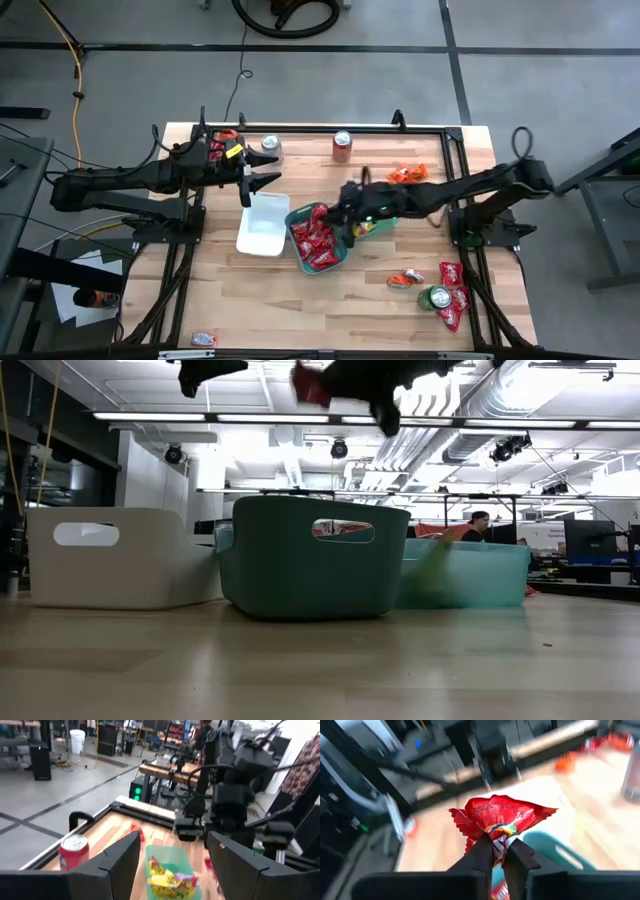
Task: Sort candy
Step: Put the red candy into the green bin
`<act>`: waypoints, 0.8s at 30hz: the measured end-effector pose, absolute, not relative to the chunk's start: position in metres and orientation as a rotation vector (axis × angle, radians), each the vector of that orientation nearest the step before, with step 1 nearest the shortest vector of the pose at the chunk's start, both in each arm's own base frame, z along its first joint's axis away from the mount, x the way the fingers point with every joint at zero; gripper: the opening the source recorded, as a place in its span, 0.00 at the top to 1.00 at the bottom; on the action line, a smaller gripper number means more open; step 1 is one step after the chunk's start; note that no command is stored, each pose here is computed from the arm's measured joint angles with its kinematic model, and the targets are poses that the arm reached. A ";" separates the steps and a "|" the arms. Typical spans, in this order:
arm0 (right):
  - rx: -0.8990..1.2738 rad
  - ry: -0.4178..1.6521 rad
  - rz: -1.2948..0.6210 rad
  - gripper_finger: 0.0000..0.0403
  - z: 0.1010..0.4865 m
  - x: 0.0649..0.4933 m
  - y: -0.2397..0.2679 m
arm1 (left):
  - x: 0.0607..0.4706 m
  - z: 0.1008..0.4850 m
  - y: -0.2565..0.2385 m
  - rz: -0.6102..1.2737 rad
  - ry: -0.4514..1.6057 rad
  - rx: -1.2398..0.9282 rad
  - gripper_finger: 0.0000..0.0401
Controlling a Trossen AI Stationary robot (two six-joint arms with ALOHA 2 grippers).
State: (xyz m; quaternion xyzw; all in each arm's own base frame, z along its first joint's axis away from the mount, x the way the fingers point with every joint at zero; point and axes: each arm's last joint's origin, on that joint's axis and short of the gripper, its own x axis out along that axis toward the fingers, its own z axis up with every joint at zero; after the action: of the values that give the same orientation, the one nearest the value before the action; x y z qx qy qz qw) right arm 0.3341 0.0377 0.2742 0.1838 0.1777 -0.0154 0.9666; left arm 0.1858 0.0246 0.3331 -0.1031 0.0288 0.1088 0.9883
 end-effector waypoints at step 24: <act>0.130 0.712 -0.039 0.37 0.290 0.371 0.037 | 0.177 0.341 0.046 0.616 0.325 -0.259 0.45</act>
State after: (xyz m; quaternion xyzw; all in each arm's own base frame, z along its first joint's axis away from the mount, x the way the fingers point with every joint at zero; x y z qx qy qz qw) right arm 0.3705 0.0367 0.2901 0.0637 0.3484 -0.0189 0.9350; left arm 0.1770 0.0462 0.3408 -0.1267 0.1589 0.3010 0.9317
